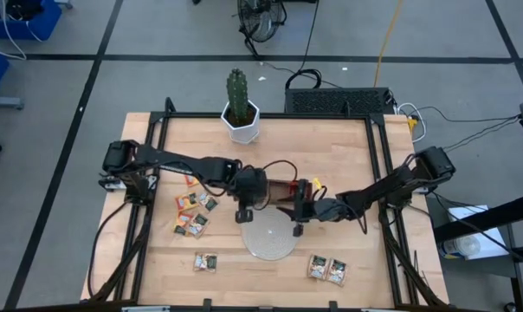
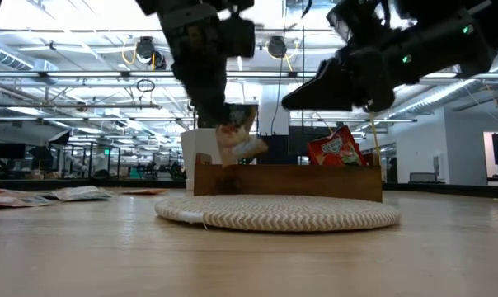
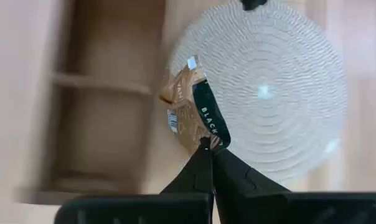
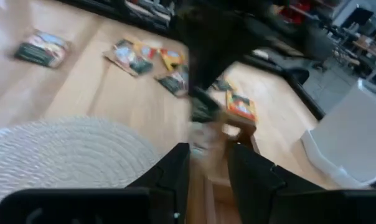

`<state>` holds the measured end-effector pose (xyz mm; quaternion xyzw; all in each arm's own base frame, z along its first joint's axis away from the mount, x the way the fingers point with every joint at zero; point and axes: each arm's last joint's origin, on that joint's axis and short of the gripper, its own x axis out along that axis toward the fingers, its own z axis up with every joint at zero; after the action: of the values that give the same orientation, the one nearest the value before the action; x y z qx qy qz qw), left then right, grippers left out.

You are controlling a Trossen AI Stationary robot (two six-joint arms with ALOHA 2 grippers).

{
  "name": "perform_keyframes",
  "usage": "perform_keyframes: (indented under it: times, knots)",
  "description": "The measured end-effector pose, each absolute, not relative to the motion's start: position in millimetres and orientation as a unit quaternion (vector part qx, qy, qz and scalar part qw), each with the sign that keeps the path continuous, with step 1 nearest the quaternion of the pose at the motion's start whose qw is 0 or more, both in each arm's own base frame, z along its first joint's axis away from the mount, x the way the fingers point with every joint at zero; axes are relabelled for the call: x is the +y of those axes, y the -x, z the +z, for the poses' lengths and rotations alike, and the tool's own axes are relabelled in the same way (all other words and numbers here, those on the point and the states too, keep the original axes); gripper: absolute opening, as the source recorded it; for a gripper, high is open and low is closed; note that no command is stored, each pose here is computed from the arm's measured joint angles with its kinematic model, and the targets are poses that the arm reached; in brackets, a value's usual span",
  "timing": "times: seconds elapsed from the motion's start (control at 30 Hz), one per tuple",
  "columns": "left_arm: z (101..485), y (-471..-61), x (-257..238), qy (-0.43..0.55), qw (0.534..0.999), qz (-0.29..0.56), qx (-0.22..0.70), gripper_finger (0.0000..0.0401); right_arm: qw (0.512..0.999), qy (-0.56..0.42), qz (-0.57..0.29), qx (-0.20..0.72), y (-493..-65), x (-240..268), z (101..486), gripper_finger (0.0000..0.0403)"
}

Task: Pick & Place Tea
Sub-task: Put the brown tea bag into the middle section of the wooden organizer

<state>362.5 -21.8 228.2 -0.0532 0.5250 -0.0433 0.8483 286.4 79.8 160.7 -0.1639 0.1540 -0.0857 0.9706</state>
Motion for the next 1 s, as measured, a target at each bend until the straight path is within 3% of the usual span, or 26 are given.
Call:
perform_keyframes:
  times: [0.17,0.3,0.67,1.0]
  knots:
    - [255.6,-367.1,-31.7,-0.137,0.847,-0.079,0.507,0.0001,0.970,0.169,-0.078,0.153,-275.1,81.1,180.3,0.0091]
    - [273.3,-372.7,-16.7,-0.203,0.847,-0.071,0.486,0.0001,0.968,0.159,-0.076,0.182,-258.3,76.9,196.1,0.0091]
    - [290.8,-381.6,53.4,-0.161,0.854,-0.092,0.486,0.0000,0.978,0.101,-0.111,0.141,-194.9,52.6,196.7,0.0091]
    - [267.5,-429.7,54.3,-0.144,0.767,-0.143,0.609,0.0000,0.982,0.090,-0.145,0.079,-168.3,40.1,181.8,0.0091]
